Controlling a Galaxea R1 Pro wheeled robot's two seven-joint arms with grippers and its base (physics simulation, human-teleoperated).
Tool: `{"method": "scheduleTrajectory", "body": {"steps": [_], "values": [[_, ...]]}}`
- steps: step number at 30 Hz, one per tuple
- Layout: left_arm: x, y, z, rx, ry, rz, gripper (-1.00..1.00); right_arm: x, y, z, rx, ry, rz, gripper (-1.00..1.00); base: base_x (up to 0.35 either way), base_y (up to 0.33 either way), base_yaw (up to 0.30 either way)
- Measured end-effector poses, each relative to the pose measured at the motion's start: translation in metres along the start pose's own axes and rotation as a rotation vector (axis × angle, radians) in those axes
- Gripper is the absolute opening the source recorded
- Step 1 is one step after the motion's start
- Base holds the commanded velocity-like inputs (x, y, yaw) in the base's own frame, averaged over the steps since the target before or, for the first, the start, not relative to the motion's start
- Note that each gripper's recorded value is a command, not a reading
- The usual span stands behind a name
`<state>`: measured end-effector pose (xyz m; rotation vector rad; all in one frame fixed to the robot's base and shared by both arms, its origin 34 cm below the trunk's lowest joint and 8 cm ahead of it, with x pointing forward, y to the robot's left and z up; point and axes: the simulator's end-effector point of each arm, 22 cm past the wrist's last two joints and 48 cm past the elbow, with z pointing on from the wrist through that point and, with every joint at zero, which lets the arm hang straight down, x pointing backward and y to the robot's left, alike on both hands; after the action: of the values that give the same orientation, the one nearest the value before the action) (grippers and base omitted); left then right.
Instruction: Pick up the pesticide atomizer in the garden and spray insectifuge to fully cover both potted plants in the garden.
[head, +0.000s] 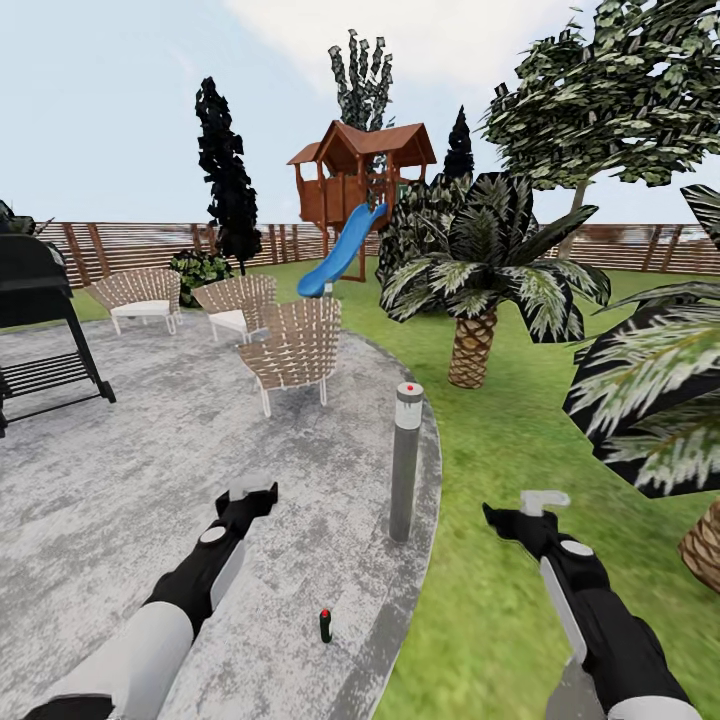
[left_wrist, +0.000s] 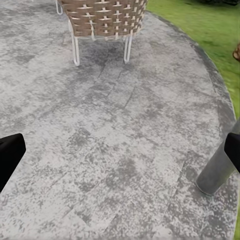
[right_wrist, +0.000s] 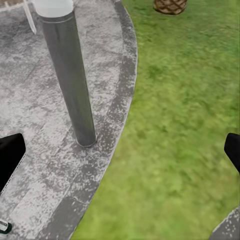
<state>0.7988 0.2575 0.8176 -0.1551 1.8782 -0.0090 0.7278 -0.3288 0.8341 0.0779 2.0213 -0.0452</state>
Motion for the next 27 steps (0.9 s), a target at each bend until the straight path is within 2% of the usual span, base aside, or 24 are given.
{"method": "scheduleTrajectory", "body": {"steps": [3,9,17,27], "values": [[0.001,-0.002,0.000,0.002,0.003,0.002,1.00,-0.023,-0.004,-0.009,-0.001,-0.045,-0.017,1.00,0.000,0.000,0.000],[0.002,-0.005,0.000,0.008,0.005,0.009,1.00,-0.044,-0.012,-0.031,0.004,-0.107,-0.050,1.00,0.000,-0.075,0.000],[0.002,-0.003,0.001,0.006,0.005,0.014,1.00,-0.049,-0.013,-0.037,0.004,-0.123,-0.058,1.00,0.000,-0.250,0.000],[0.002,-0.001,0.001,0.003,0.004,0.015,1.00,-0.050,-0.013,-0.038,0.005,-0.126,-0.056,1.00,0.000,-0.075,0.000]]}}
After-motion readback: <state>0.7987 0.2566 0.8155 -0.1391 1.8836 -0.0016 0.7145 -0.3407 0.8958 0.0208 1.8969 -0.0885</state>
